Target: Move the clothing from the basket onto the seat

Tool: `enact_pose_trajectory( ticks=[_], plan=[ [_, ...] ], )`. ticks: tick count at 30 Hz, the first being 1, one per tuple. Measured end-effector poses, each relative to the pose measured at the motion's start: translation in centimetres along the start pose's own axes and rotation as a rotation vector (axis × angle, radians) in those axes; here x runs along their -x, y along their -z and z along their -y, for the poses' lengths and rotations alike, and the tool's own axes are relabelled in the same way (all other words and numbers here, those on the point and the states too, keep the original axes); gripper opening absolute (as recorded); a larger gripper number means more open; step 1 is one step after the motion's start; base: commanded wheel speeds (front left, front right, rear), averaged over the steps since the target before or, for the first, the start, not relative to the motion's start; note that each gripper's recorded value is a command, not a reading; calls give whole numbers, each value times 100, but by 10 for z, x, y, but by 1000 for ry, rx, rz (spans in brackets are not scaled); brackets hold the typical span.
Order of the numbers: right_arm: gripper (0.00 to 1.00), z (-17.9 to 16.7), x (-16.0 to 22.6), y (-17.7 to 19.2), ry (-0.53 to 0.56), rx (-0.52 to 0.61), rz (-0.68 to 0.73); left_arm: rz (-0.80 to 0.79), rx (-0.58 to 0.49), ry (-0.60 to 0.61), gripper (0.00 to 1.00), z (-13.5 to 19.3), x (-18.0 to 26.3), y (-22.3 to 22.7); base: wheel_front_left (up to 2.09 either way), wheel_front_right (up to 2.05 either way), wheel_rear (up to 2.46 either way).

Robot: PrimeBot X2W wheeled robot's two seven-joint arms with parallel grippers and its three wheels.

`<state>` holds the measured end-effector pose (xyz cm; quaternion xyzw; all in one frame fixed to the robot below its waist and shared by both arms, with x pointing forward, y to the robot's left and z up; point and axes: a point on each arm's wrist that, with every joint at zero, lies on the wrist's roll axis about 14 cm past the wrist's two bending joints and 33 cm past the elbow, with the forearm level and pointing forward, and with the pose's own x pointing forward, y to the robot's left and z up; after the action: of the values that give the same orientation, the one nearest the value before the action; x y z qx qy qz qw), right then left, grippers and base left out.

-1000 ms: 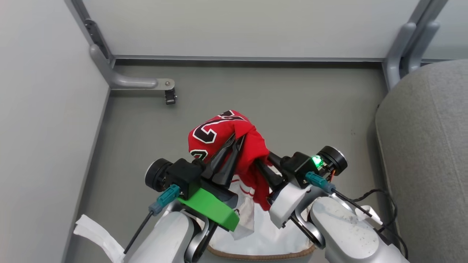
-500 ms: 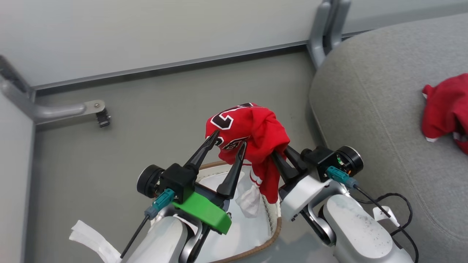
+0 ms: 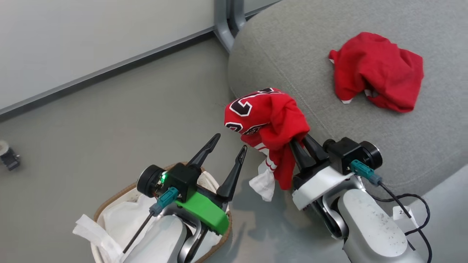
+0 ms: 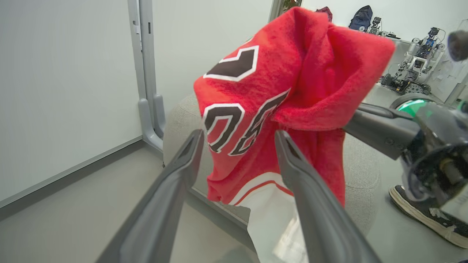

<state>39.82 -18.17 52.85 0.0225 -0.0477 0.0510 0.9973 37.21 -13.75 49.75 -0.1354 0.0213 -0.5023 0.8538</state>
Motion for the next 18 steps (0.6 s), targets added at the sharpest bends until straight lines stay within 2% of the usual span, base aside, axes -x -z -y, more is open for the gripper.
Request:
enact_pose_trajectory(
  ticks=[4, 8, 13, 18],
  plan=[
    [0, 32, 7, -9, 92, 35, 15, -30, 19, 36, 100, 6, -10, 14, 0, 0, 0],
    [0, 63, -2, -34, 147, 129, 63, -69, 50, 58, 100, 7, -15, 33, 0, 0, 0],
    [0, 121, -15, -77, 234, 292, 122, -122, 77, 64, 100, -1, -15, 59, 0, 0, 0],
    [0, 164, -32, -121, 299, 442, 182, -149, 95, 50, 100, -16, -14, 75, 0, 0, 0]
  ],
)
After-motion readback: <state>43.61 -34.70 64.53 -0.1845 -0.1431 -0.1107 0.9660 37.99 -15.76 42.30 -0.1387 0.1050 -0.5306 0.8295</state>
